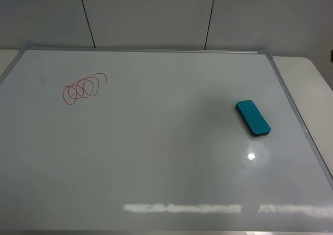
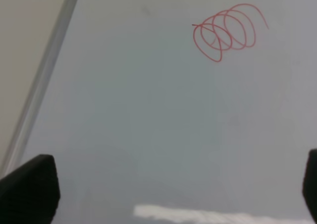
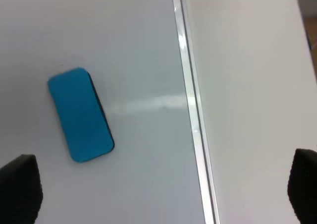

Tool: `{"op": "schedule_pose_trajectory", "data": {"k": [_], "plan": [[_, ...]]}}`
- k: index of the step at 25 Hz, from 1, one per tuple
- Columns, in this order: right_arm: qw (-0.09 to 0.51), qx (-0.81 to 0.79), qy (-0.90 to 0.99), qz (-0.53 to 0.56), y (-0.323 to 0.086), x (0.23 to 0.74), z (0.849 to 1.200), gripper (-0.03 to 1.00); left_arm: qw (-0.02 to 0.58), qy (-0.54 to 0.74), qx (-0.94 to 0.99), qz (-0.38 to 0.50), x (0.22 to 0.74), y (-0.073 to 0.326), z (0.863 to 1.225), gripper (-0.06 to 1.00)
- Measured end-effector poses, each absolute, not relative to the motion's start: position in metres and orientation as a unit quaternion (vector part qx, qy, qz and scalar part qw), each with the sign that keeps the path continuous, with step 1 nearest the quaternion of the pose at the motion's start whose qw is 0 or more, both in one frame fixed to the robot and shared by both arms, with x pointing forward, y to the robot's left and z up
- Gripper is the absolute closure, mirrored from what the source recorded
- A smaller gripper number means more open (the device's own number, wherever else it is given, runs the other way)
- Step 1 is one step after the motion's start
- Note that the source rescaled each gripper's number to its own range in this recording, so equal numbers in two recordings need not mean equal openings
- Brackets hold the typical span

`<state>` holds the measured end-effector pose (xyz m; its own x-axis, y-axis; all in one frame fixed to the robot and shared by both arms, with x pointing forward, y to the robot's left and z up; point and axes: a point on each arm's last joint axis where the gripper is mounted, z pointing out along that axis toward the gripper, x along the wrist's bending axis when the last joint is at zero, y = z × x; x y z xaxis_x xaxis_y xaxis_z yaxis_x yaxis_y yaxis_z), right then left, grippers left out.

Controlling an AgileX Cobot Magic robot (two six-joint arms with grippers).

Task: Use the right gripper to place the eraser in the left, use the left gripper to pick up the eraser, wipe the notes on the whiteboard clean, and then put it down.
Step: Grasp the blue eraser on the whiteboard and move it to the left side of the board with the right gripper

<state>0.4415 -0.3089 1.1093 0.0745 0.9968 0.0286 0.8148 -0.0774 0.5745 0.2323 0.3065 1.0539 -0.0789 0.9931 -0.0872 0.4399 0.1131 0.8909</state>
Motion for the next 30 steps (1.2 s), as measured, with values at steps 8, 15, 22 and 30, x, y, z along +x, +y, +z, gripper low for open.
{"op": "schedule_pose_trajectory", "data": {"k": [8, 15, 22, 30], "plan": [[0.146, 0.721, 0.658, 0.158, -0.312, 0.501, 1.048, 0.09, 0.384, 0.64, 0.56, 0.361, 0.232, 0.306, 1.054, -0.05], [0.067, 0.741, 0.658, 0.118, -0.309, 0.526, 0.998, 0.92, 0.384, 0.64, 0.56, 0.361, 0.232, 0.306, 1.054, -0.05], [0.053, 0.743, 0.658, 0.106, -0.308, 0.529, 0.987, 0.97, 0.384, 0.64, 0.56, 0.361, 0.232, 0.306, 1.054, -0.05], [0.032, 0.719, 0.683, 0.122, -0.272, 0.528, 0.988, 0.97, 0.384, 0.64, 0.56, 0.361, 0.232, 0.306, 1.054, -0.05]]}}
